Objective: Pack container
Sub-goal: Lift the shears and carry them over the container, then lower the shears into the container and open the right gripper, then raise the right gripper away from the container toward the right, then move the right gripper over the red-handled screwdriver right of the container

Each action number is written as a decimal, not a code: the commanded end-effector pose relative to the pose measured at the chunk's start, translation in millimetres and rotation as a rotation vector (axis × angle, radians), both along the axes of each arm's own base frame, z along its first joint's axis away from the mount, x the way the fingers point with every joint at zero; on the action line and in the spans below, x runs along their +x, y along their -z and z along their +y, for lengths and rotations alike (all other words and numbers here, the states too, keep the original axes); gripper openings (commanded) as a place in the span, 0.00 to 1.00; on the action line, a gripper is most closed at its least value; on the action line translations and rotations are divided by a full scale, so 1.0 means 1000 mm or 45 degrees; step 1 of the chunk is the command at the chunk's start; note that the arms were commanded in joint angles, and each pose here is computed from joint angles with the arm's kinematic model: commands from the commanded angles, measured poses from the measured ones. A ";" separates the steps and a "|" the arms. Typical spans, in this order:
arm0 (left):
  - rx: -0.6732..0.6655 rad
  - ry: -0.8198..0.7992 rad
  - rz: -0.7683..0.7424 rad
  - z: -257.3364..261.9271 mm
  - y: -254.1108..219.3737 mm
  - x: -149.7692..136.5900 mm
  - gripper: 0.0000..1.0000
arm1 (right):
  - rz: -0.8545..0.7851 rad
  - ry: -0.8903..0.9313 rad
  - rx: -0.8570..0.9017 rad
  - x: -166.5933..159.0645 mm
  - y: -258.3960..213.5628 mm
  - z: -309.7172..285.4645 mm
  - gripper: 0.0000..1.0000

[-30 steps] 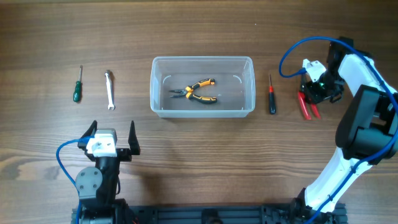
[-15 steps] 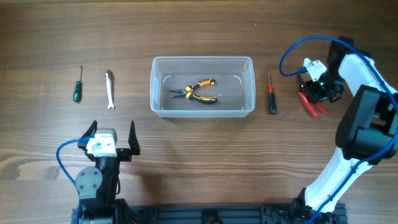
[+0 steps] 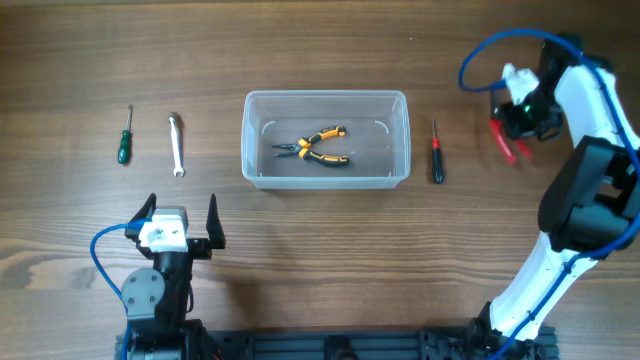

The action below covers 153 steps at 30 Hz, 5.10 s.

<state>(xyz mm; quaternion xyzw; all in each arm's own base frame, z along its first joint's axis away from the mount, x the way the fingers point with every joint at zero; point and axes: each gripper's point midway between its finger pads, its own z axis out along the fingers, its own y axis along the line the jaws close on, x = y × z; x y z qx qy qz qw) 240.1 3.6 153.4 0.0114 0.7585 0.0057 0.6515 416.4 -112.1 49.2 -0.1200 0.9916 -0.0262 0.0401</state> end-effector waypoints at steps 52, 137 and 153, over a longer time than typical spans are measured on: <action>-0.010 -0.008 -0.006 0.001 0.001 0.000 1.00 | -0.153 -1.298 0.274 -0.045 -0.062 0.339 0.05; -0.010 -0.008 -0.006 0.001 0.001 0.000 1.00 | 0.024 0.196 0.102 -0.035 -0.052 0.116 1.00; -0.010 -0.008 -0.006 0.001 0.001 0.000 1.00 | 0.098 0.137 0.137 -0.057 0.012 0.123 1.00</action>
